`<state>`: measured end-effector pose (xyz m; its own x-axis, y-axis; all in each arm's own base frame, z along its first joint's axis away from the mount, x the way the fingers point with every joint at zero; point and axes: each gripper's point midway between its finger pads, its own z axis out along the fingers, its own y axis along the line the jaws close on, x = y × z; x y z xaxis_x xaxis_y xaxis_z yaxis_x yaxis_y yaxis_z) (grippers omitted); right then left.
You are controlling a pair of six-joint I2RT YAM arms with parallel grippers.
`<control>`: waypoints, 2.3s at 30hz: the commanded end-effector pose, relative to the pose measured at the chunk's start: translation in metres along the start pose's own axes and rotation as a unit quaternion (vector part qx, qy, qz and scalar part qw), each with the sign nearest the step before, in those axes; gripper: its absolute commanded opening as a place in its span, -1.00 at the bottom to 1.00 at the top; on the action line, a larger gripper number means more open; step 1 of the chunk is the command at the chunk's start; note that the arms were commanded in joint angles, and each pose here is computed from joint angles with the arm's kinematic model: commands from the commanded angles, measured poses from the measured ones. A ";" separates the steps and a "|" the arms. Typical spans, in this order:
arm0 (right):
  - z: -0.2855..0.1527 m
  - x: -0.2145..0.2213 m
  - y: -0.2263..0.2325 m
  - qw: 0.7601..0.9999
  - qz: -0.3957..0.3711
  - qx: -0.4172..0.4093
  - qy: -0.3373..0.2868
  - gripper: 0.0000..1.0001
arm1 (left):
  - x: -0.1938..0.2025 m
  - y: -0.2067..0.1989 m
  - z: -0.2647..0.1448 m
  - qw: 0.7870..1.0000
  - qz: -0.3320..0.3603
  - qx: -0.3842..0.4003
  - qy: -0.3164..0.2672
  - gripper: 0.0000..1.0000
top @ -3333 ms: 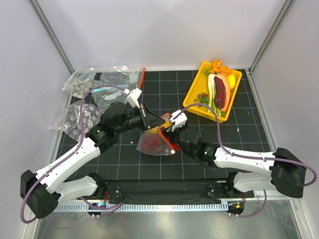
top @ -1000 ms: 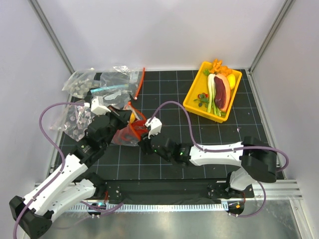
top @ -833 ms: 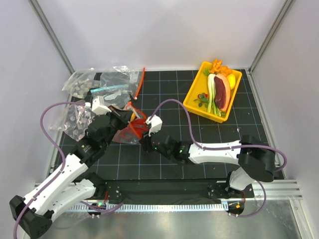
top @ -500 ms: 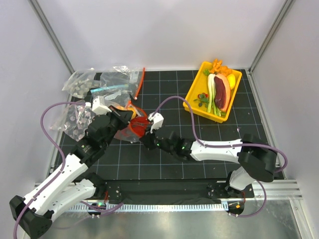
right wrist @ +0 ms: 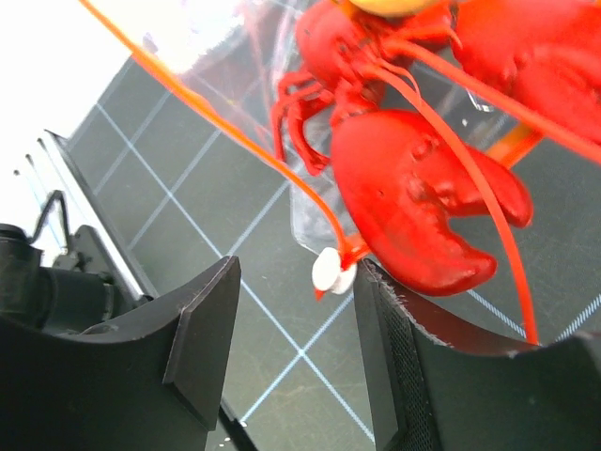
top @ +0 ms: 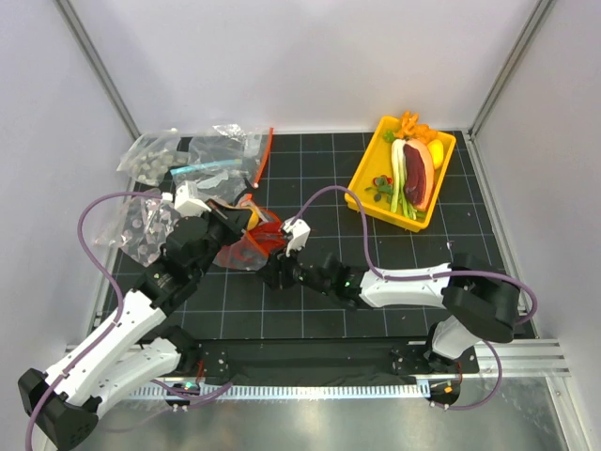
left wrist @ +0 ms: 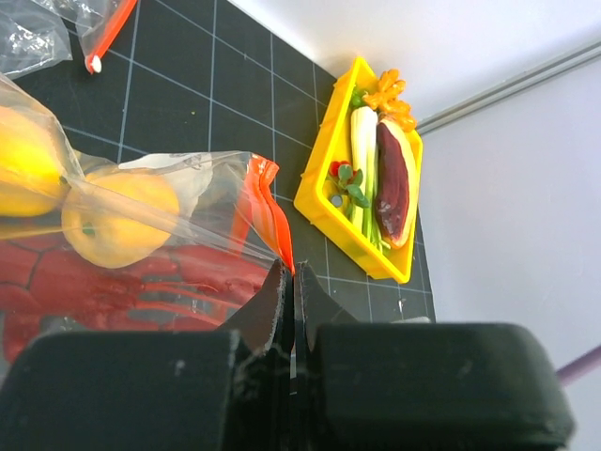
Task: Place the food in the zip-top bag and seal the zipper
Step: Zip the zipper food storage bag.
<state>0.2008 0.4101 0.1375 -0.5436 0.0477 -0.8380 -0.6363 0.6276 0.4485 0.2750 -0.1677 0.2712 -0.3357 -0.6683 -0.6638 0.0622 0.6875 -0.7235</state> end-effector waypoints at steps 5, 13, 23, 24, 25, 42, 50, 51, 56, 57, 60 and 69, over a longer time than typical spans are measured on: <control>0.001 -0.032 0.006 0.998 0.003 -0.002 -0.067 0.04 | -0.012 -0.019 -0.001 0.999 -0.019 0.034 -0.015 -0.99; 0.009 -0.048 -0.001 0.996 -0.047 0.023 -0.079 -0.35 | -0.006 -0.022 0.002 0.999 -0.022 0.038 -0.002 -0.99; -0.029 -0.077 -0.001 0.990 -0.093 0.030 -0.104 -0.98 | -0.006 -0.013 0.008 1.000 -0.013 0.017 -0.012 -0.76; -0.036 -0.080 -0.001 0.989 -0.102 0.029 -0.103 -0.98 | -0.007 -0.012 0.009 1.000 -0.008 0.014 -0.013 -0.67; -0.042 -0.083 0.001 0.989 -0.107 0.025 -0.102 -0.98 | -0.006 -0.010 0.011 1.000 -0.005 0.007 -0.013 -0.63; -0.090 -0.077 0.021 0.974 -0.209 -0.046 0.075 -0.98 | -0.015 -0.015 0.007 0.997 0.072 0.015 -0.011 0.67; -0.103 -0.094 0.003 0.980 -0.195 0.005 0.042 -0.98 | 0.020 -0.045 -0.001 0.979 0.163 0.101 0.072 0.77; -0.104 -0.095 0.000 0.981 -0.191 0.011 0.042 -0.98 | 0.023 -0.048 -0.001 0.976 0.172 0.108 0.076 0.78; -0.105 -0.101 -0.013 0.986 -0.159 0.038 0.034 -0.98 | 0.048 -0.042 0.001 0.958 0.245 0.127 0.085 0.79; -0.105 -0.103 -0.016 0.987 -0.151 0.041 0.029 -0.98 | 0.052 -0.042 0.001 0.955 0.254 0.133 0.079 0.76; -0.105 -0.106 -0.024 0.991 -0.121 0.050 0.025 -0.98 | 0.054 -0.035 -0.002 0.948 0.278 0.152 0.040 0.76; -0.111 -0.114 -0.024 0.997 -0.055 0.053 0.009 -0.98 | 0.093 -0.053 -0.022 0.887 0.374 0.268 0.045 0.56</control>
<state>0.2183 0.2998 0.2224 -0.4998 -0.1589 -0.8514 -0.6420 0.7278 0.2411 0.2234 -0.2404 0.2135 -0.2567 -0.0457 -0.9654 0.6321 0.7477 -0.2035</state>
